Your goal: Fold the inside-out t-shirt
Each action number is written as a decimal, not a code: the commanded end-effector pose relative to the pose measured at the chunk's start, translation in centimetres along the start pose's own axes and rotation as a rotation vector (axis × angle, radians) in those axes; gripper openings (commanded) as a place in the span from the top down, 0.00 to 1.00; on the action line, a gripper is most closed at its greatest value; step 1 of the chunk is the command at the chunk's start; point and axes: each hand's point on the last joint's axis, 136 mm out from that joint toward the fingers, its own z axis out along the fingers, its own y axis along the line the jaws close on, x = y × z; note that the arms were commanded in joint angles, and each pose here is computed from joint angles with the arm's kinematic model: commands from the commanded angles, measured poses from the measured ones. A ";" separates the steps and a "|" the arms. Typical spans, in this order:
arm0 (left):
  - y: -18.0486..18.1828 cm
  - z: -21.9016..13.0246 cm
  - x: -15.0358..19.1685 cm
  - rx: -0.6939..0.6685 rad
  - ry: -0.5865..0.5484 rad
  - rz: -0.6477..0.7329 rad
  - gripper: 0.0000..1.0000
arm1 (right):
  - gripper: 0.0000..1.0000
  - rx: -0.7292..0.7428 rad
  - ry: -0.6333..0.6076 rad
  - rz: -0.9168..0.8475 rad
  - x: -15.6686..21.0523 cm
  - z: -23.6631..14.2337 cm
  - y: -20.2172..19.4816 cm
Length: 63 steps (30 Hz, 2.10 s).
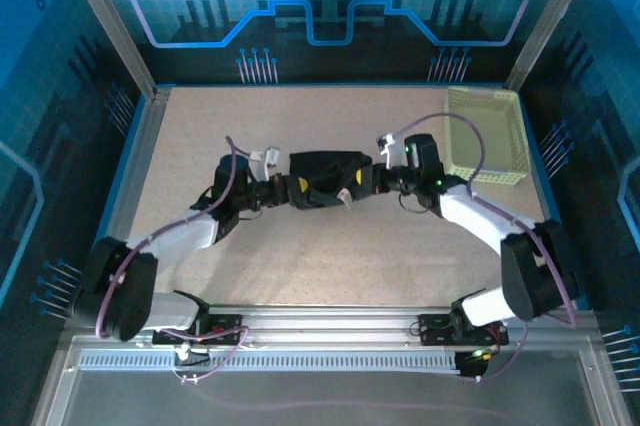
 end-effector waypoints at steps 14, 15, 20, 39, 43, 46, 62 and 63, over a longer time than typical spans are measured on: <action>2.9 -2.7 -1.7 -0.311 -0.158 0.065 1.00 | 1.00 0.131 0.004 0.028 0.6 -1.4 -0.1; 2.9 -2.4 -2.4 -0.316 -0.167 0.076 1.00 | 1.00 0.139 0.012 0.025 0.1 -1.0 -0.3; 5.0 -0.9 -5.9 -0.421 -0.199 0.096 1.00 | 1.00 0.198 0.025 0.031 -2.7 1.4 -2.2; 11.4 2.4 -11.6 -0.501 -0.211 -0.060 1.00 | 1.00 0.240 0.077 0.068 -6.1 6.5 -6.0; 8.4 0.5 -10.0 -0.426 -0.242 -0.035 1.00 | 1.00 0.185 0.040 0.007 -5.3 4.5 -3.7; 5.5 -1.3 -7.9 -0.379 -0.256 0.024 1.00 | 1.00 0.160 0.017 -0.057 -3.7 2.6 -1.6; -2.0 -5.8 -3.8 -0.296 -0.313 0.200 1.00 | 1.00 0.109 -0.126 -0.152 -1.3 -3.2 4.2; -1.6 -5.2 -4.0 -0.313 -0.299 0.198 1.00 | 1.00 0.127 -0.113 -0.147 -1.6 -2.8 3.9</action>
